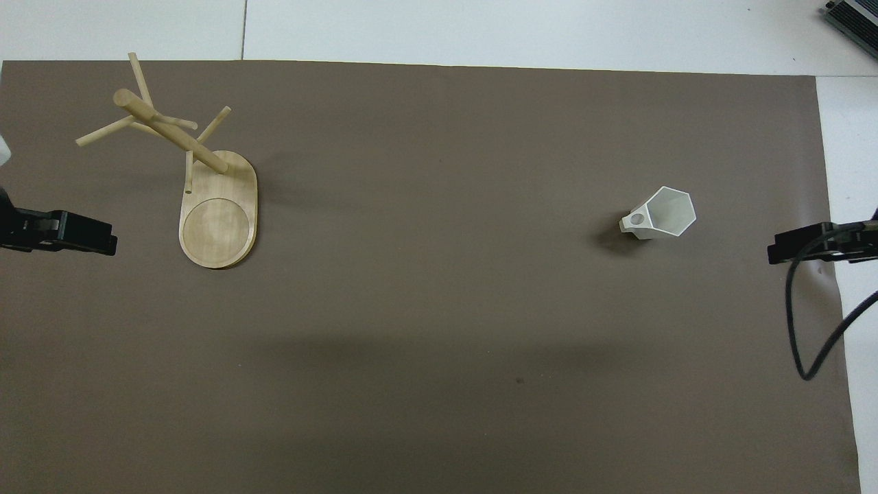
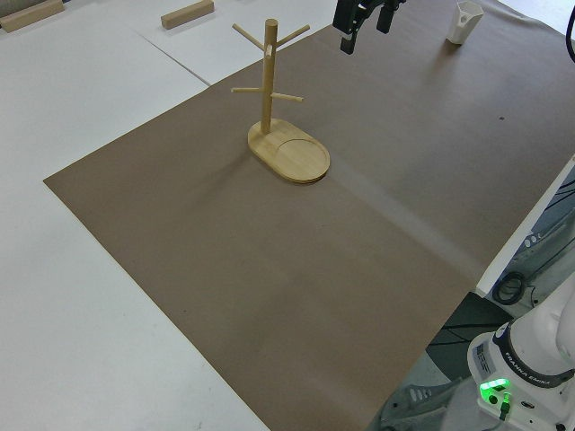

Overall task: Hang cup on rack
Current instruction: 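Reach the right gripper to the white cup's handle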

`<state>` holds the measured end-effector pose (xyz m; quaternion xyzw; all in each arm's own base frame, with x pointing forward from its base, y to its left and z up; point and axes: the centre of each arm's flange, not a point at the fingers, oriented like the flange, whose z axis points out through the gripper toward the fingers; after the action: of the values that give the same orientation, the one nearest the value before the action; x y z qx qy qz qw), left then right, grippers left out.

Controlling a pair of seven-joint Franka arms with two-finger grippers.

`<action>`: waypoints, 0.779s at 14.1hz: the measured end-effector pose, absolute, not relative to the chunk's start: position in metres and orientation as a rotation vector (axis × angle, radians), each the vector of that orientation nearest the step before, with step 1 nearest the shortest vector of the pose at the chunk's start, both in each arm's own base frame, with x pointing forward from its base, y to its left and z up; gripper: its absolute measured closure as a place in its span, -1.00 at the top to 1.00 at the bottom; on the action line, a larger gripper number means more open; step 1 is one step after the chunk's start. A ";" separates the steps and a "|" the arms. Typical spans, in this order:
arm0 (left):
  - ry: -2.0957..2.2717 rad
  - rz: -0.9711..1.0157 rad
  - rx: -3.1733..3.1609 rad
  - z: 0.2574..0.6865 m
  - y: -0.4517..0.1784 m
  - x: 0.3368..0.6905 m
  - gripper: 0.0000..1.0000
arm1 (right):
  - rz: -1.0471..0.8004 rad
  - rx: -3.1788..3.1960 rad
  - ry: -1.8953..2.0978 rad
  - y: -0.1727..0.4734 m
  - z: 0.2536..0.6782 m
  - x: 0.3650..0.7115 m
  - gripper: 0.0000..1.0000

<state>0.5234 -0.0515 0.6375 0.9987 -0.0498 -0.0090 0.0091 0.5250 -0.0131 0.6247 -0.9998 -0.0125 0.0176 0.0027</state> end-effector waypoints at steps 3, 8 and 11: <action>-0.156 -0.028 3.119 0.638 -0.052 0.523 1.00 | 0.008 -3.133 -0.176 0.017 0.622 0.527 1.00; -0.156 -0.028 3.119 0.638 -0.052 0.523 1.00 | -0.218 -3.133 -0.213 -0.007 0.574 0.552 1.00; -0.156 -0.028 3.119 0.638 -0.052 0.523 1.00 | -0.212 -3.140 -0.164 -0.024 0.535 0.568 1.00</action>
<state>0.5234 -0.0515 0.6375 0.9987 -0.0498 -0.0091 0.0091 0.5678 -0.0243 0.5352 -0.9964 -0.0522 -0.0673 -0.0048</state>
